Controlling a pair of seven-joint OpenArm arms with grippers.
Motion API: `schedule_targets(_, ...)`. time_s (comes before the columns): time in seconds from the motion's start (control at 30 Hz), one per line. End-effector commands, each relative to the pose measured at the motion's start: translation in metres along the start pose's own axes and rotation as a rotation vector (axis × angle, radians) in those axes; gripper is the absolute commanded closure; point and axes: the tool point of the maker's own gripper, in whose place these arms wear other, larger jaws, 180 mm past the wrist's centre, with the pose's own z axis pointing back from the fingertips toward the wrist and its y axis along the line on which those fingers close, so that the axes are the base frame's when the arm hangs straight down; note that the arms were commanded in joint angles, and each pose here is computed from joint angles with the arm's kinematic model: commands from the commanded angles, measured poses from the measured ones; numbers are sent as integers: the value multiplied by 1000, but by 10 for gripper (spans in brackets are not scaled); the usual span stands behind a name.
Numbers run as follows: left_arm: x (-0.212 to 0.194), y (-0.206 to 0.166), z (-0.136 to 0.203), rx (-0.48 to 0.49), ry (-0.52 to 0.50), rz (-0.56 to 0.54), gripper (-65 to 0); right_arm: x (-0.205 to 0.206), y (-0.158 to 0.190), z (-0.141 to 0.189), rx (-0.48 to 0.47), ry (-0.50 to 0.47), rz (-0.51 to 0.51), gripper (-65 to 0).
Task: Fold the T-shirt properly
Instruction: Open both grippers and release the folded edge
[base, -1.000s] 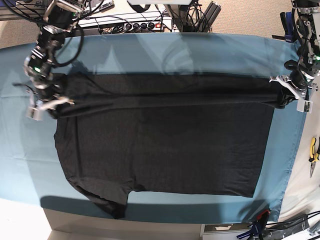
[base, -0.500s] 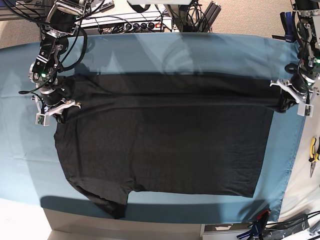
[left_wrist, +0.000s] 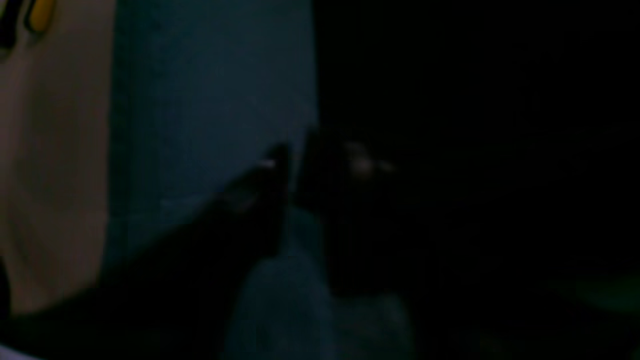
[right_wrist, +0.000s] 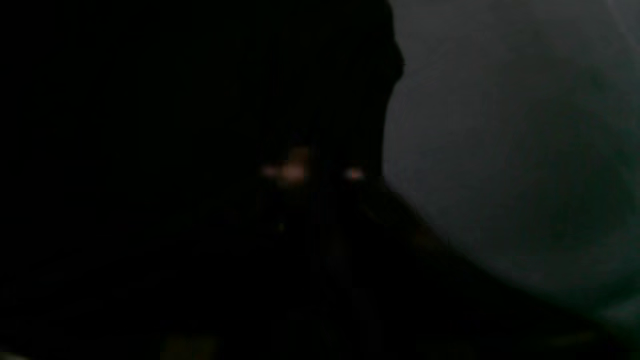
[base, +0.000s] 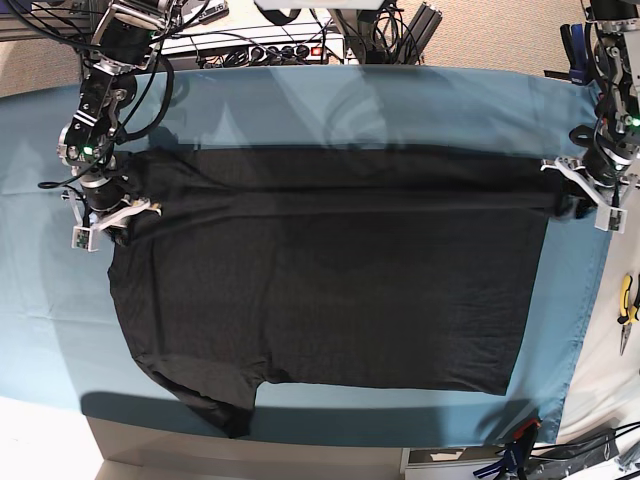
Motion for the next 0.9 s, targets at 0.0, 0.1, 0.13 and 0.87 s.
schedule_targets(0.0, 19, 9, 3, 27, -55, -12, -287, 24, -6, 1, -8, -76, 8, -249)
schedule_targets(0.1, 19, 18, 4, 79, -58, 6, -292, 26, -6, 1, -12, -86, 6, -300)
schedule_targets(0.13, 19, 19, 4, 84, -58, 10, -292, 26, -7, 1, -14, -86, 5, -300)
schedule_targets(0.87, 19, 22, 4, 102, -55, -17, -292, 58, -54, 38, -80, -174, -205, -300)
